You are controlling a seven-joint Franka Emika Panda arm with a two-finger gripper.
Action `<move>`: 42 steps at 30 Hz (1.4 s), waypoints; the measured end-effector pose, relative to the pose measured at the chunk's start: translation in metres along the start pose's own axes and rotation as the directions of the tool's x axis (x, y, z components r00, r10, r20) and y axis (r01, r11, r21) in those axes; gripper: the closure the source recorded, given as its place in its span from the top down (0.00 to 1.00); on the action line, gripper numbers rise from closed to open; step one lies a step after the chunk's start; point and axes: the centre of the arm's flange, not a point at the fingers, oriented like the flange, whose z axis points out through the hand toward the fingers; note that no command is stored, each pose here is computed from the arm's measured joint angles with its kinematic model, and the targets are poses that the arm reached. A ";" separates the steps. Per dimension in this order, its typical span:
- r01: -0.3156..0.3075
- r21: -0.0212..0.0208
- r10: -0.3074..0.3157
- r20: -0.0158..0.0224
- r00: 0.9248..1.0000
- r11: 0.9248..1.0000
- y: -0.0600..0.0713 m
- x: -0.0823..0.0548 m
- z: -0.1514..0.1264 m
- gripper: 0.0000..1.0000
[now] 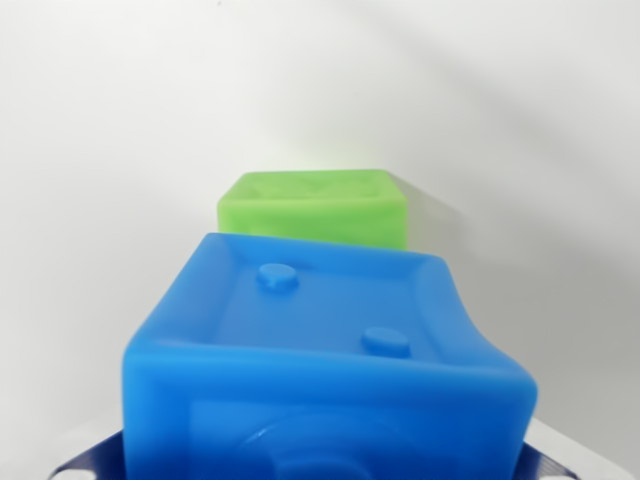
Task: Stack cube
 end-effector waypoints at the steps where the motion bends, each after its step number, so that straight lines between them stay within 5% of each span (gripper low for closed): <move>1: 0.000 0.000 0.000 0.000 1.000 1.000 0.000 0.000 0.002 0.00; 25: 0.002 0.000 -0.002 0.000 1.000 1.000 0.000 0.000 0.027 0.00; 26: 0.002 0.000 -0.002 0.000 1.000 1.000 0.000 -0.001 0.027 1.00; 42: 0.002 0.000 -0.002 -0.001 1.000 1.000 -0.001 0.000 0.027 1.00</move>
